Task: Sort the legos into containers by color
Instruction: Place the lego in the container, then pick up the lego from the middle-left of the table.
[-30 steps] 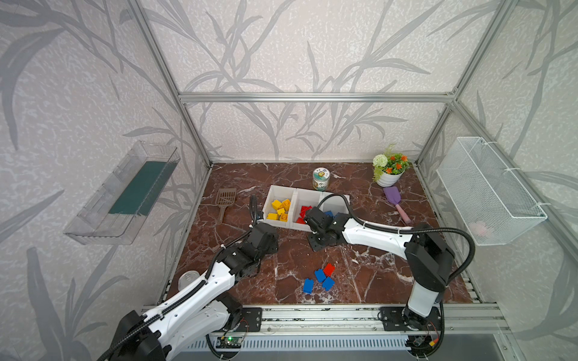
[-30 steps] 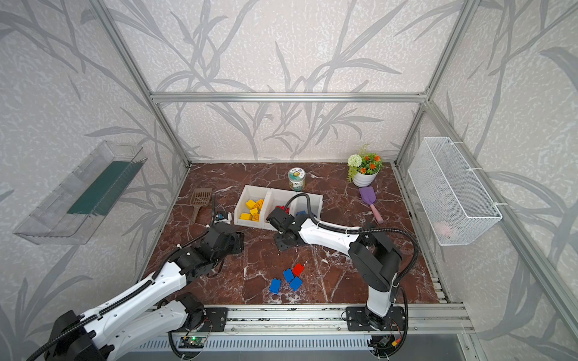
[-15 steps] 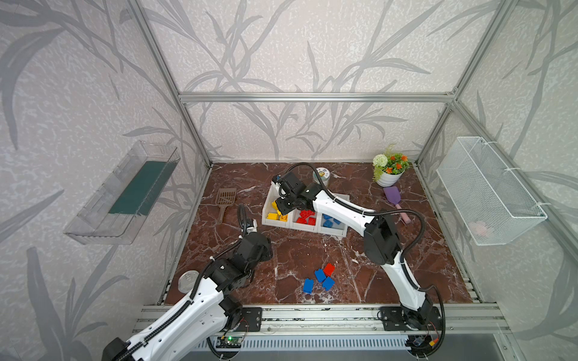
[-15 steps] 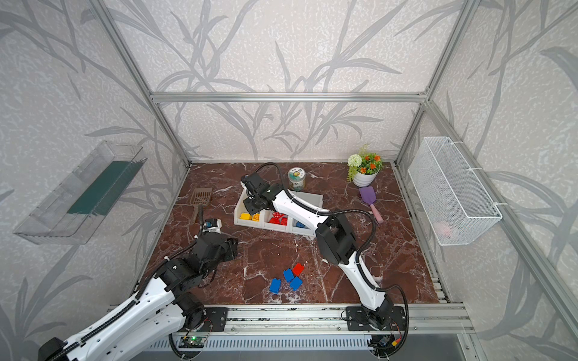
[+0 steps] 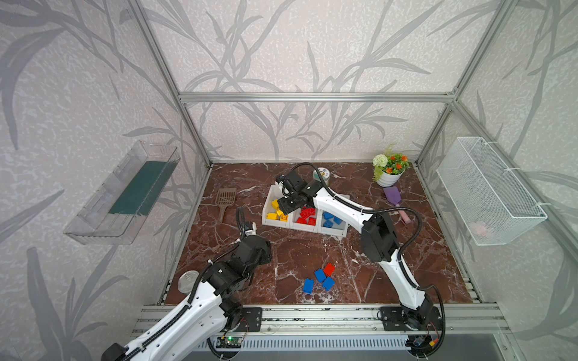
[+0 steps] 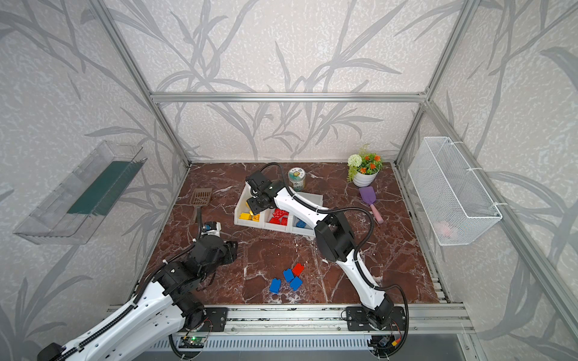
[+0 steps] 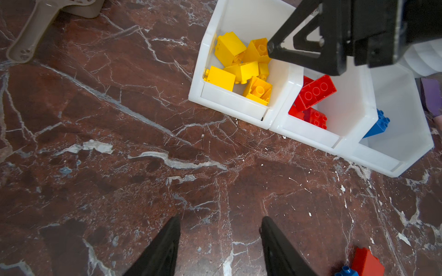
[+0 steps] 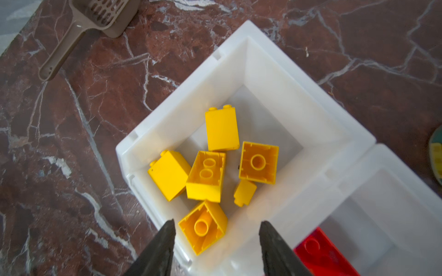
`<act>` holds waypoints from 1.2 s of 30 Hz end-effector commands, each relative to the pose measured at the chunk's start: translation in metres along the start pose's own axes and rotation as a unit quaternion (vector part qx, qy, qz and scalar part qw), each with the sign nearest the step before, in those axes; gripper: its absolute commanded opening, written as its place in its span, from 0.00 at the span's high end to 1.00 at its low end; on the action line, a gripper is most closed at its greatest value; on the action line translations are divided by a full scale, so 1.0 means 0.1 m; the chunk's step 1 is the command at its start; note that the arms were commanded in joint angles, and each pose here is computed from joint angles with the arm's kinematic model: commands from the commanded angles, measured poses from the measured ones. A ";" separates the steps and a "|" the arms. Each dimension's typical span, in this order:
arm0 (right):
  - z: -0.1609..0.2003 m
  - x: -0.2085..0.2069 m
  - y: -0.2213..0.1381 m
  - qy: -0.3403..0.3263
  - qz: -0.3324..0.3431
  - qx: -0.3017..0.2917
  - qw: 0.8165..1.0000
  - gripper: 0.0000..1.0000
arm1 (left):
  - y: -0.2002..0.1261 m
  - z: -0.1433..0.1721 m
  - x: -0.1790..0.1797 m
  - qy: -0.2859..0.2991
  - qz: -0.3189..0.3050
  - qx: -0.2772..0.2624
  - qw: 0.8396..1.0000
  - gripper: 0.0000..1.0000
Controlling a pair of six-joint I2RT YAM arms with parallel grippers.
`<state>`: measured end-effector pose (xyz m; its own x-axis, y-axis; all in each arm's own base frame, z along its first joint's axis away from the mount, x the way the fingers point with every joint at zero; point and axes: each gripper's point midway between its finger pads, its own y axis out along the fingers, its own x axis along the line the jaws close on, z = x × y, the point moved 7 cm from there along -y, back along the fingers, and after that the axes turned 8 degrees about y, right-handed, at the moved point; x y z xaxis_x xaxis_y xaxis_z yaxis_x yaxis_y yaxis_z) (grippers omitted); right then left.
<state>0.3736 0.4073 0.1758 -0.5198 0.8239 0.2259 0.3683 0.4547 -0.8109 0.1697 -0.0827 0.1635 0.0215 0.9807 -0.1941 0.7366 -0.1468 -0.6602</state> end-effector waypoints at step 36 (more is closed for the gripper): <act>2.46 -1.36 -1.78 0.246 0.200 -0.090 0.944 0.39 | 0.24 0.82 -1.42 0.227 0.237 0.232 0.916 0.37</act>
<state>0.1908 0.1393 0.1570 0.0377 0.9818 0.1864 0.5949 0.1278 -0.7936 0.1348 -0.2226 0.1125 0.6042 0.7532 -0.2602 0.2424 -0.4847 -0.8404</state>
